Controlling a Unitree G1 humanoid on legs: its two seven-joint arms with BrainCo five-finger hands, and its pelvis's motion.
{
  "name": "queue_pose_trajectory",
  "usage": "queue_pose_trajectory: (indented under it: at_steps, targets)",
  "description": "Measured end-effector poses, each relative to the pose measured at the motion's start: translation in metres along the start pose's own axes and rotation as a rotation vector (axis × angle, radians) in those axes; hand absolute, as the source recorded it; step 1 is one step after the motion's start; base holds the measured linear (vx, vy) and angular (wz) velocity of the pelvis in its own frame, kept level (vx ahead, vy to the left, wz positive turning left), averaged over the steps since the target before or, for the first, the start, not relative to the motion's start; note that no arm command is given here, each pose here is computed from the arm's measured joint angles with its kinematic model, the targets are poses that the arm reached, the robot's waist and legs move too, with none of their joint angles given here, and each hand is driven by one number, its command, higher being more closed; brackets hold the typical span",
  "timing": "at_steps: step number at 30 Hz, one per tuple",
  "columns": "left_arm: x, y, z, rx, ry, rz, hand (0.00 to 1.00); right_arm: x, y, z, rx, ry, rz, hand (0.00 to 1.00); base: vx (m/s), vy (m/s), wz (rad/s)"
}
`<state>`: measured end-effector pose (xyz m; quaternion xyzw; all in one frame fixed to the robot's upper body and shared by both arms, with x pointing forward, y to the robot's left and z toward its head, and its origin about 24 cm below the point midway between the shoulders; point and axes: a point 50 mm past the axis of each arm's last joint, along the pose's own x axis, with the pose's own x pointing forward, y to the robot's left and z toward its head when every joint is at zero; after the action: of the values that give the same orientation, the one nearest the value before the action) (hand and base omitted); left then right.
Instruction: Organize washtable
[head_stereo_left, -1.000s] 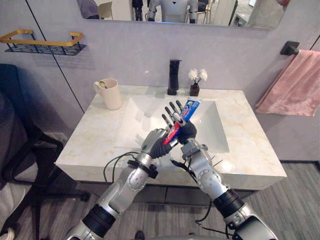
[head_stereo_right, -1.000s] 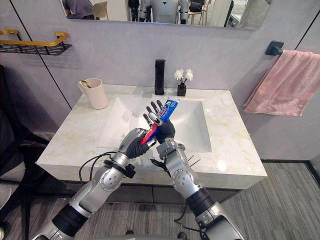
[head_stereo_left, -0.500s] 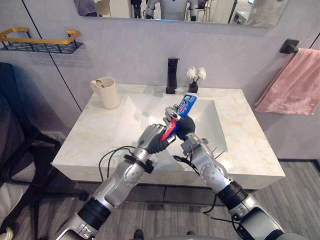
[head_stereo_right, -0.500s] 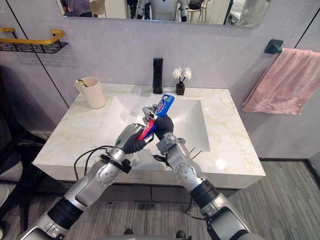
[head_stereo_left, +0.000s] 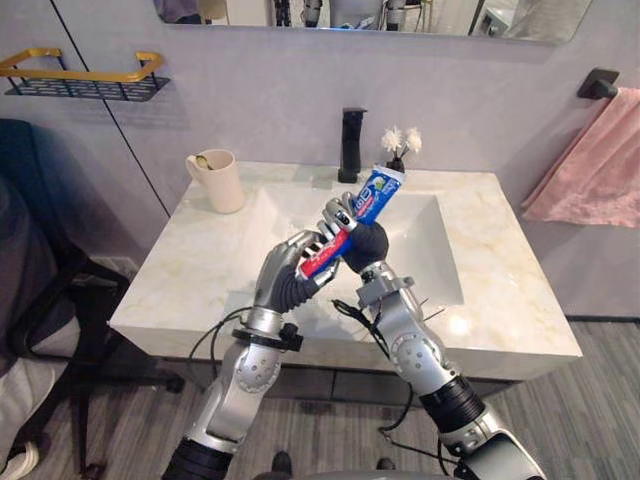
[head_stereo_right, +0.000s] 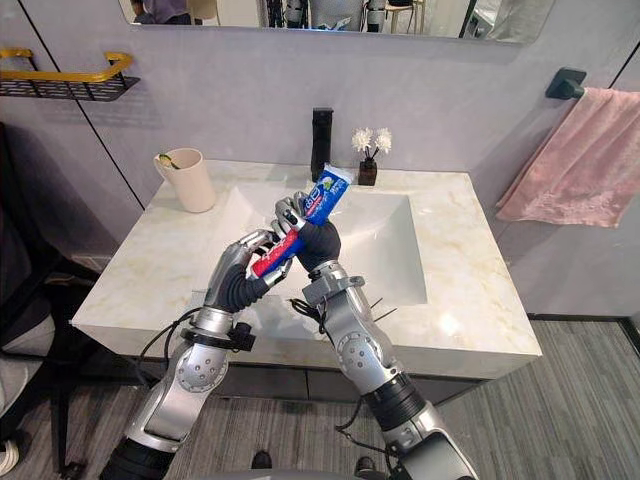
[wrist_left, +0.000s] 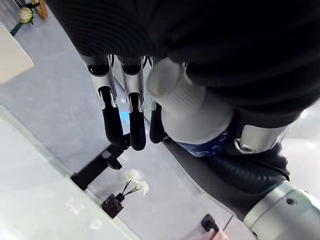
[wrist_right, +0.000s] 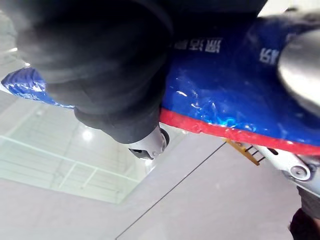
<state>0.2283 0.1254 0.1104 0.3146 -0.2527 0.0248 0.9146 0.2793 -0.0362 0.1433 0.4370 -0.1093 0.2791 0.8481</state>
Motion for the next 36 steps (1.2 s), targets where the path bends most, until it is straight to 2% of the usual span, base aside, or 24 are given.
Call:
queue_pose_trajectory:
  at_steps: [4, 6, 7, 9, 11, 12, 15, 20, 25, 27, 30, 36]
  targets:
    - [-0.005, 0.013, -0.005, -0.006, 0.035, 0.076, 0.0, 0.001, 0.006, 0.0, -0.014, -0.014, 0.016, 1.0, -0.02, -0.005, 0.04]
    - [-0.013, 0.022, -0.014, -0.058, 0.106, 0.153, 0.0, 0.0, 0.003, 0.002, -0.021, -0.041, -0.008, 1.0, 0.0, -0.011, 0.06]
    - [-0.017, 0.032, -0.023, -0.101, 0.17, 0.257, 0.0, -0.003, -0.004, 0.011, -0.025, -0.087, -0.046, 1.0, 0.0, -0.014, 0.1]
    - [-0.048, 0.086, -0.063, -0.097, 0.42, 0.642, 0.0, -0.023, -0.036, 0.052, -0.069, -0.274, -0.207, 1.0, 0.01, -0.014, 0.19]
    - [-0.091, 0.117, -0.091, -0.045, 0.603, 0.828, 0.0, -0.045, -0.059, 0.085, -0.147, -0.411, -0.336, 1.0, 0.03, -0.008, 0.13]
    - [-0.116, 0.123, -0.102, -0.025, 0.702, 0.857, 0.0, -0.059, -0.071, 0.103, -0.212, -0.473, -0.408, 1.0, 0.06, -0.005, 0.06]
    - [-0.147, 0.112, -0.108, -0.081, 0.841, 0.885, 0.0, -0.074, -0.08, 0.115, -0.298, -0.497, -0.471, 1.0, 0.03, -0.006, 0.14]
    - [-0.155, 0.102, -0.117, -0.213, 0.889, 0.867, 0.0, -0.079, -0.072, 0.111, -0.362, -0.471, -0.464, 1.0, -0.03, -0.015, 0.21]
    - [-0.187, 0.087, -0.135, -0.231, 1.061, 0.852, 0.0, -0.088, -0.076, 0.116, -0.398, -0.49, -0.528, 1.0, -0.02, -0.013, 0.13]
    - [-0.214, 0.061, -0.149, -0.273, 1.236, 0.762, 0.0, -0.088, -0.077, 0.116, -0.424, -0.484, -0.544, 1.0, 0.01, -0.017, 0.14]
    - [-0.234, 0.031, -0.155, -0.333, 1.378, 0.622, 0.0, -0.085, -0.076, 0.116, -0.439, -0.481, -0.54, 1.0, 0.01, -0.012, 0.05]
    - [-0.247, -0.023, -0.151, -0.431, 1.479, 0.265, 0.0, -0.051, -0.075, 0.127, -0.535, -0.468, -0.494, 1.0, -0.01, -0.007, 0.03]
